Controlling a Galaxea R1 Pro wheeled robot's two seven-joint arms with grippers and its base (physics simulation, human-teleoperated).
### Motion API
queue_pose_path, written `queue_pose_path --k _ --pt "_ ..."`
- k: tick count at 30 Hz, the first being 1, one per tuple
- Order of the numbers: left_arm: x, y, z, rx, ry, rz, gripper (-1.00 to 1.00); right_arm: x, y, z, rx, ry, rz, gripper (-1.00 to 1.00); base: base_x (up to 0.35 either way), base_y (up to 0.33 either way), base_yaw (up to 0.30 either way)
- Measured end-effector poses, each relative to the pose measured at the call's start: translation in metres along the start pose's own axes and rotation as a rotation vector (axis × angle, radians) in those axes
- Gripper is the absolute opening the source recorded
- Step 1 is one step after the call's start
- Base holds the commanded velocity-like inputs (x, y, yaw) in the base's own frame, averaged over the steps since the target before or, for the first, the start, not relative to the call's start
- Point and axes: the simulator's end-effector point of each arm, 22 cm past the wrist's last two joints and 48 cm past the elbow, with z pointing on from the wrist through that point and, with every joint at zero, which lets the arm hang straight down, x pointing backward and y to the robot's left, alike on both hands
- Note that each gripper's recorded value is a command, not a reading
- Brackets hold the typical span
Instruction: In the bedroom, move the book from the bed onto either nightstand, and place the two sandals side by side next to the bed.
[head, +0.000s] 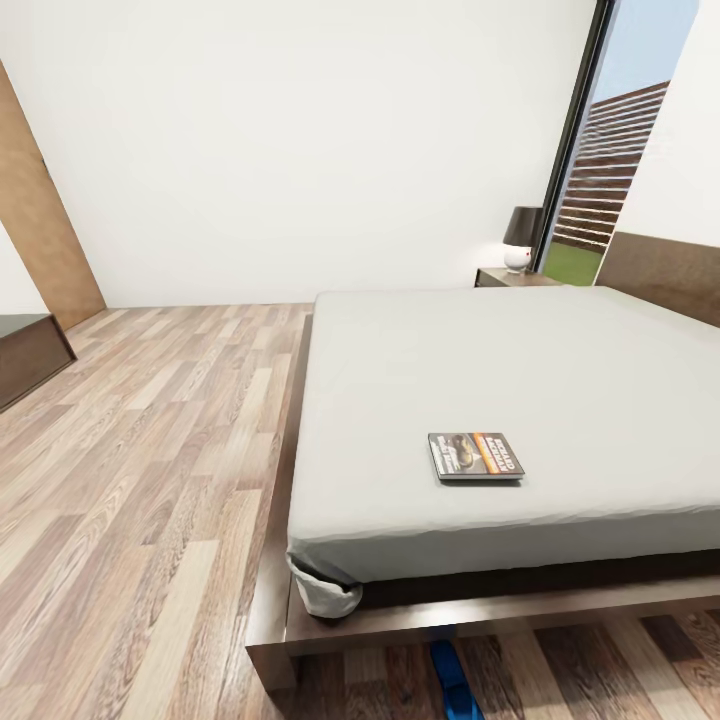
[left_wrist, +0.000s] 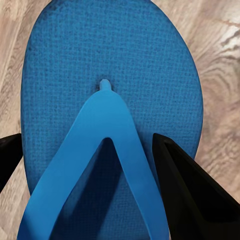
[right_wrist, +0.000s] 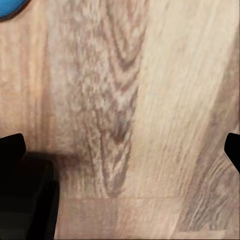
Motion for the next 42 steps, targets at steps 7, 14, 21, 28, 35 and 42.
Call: queue_pose_path --k 7,14,21,28,35,42 --pt "0.0 0.0 0.0 0.0 -0.001 0.0 -1.0 0.017 -0.034 0.0 0.03 0.015 0.061 1.0 0.0 0.0 0.0" --pt "0.0 0.0 0.0 0.0 -0.001 0.0 -1.0 0.029 -0.058 -0.001 0.047 0.021 0.121 1.0 0.0 0.0 0.0" --pt "0.0 0.0 0.0 0.002 -0.002 0.003 -1.0 0.038 -0.086 -0.005 0.077 0.026 0.146 1.0 0.0 0.0 0.0" --pt "-0.001 -0.001 0.0 0.004 -0.004 0.009 -1.0 0.042 -0.099 -0.007 0.092 0.029 0.153 1.0 0.0 0.0 0.0" --pt "-0.003 0.006 -0.001 -0.003 -0.021 0.017 -1.0 0.046 -0.111 -0.009 0.108 0.031 0.159 1.0 0.0 0.0 0.0" --pt "-0.004 0.01 -0.001 -0.01 -0.027 0.026 -1.0 0.046 -0.114 -0.009 0.111 0.031 0.161 1.0 0.0 0.0 0.0"
